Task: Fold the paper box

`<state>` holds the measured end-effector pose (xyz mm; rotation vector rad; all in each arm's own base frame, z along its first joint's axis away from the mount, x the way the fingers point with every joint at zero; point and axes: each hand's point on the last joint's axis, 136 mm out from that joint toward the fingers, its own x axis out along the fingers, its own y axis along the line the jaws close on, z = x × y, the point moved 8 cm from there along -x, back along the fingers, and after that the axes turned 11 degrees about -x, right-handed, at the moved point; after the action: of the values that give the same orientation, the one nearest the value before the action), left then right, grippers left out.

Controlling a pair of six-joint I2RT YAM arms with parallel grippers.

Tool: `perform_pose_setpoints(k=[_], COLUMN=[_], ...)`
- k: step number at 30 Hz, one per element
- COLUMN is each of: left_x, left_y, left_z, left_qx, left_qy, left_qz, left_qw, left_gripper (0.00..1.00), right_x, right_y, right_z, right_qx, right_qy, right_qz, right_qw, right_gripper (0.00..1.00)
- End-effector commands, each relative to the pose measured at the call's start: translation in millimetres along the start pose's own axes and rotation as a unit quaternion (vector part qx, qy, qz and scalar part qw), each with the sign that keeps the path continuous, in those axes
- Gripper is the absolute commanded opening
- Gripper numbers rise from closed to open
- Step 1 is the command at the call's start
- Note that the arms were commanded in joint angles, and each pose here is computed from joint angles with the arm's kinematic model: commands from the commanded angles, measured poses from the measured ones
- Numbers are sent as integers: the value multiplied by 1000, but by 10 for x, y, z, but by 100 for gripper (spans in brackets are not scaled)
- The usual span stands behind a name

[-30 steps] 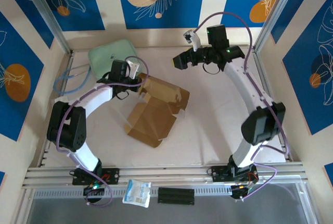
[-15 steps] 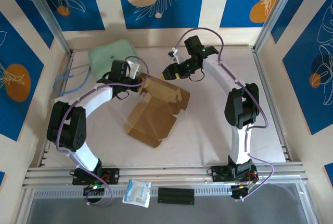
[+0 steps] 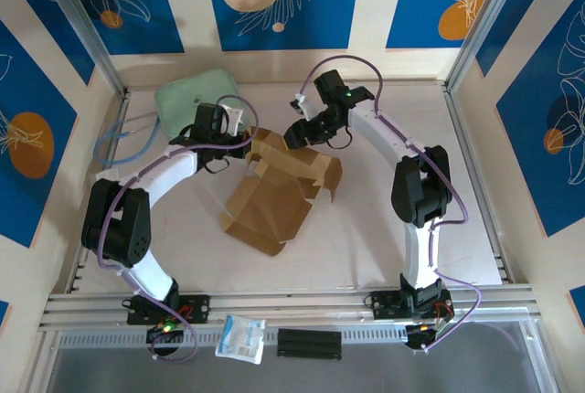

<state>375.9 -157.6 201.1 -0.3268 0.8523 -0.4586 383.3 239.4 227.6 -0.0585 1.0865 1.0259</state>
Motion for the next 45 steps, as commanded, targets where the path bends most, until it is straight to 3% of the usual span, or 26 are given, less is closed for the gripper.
perform_pose_setpoints(k=[1,16,23,32,36,40,45], left_x=[-170,-196,-83,71,83,80,36], left_y=[-234,-344,-298,-227,-191,-173,-199], left_z=[203,5,-293,-745,-841,-839,-772], left_qx=[-18,-116,-166,-181,-177,-171,-147], left_qy=[-25,-9,9,48,56,55,51], left_qz=[-35,-25,-44,-81,-79,-68,-42], left_qw=[999,993,985,979,979,981,987], left_gripper=[0,0,0,4,9,7,7], right_x=[119,138,163,204,179,86,-54], right_y=[-32,-15,-9,71,100,133,248], right_z=[-75,-59,-91,-181,-177,-127,-79], right_qx=[-2,-9,-25,-30,-24,-21,-38], right_qy=[25,14,20,38,40,30,18], right_qz=[-36,-66,-74,-47,-39,-33,-15], right_qw=[999,998,997,998,998,999,999], right_gripper=[55,53,52,53,55,60,73])
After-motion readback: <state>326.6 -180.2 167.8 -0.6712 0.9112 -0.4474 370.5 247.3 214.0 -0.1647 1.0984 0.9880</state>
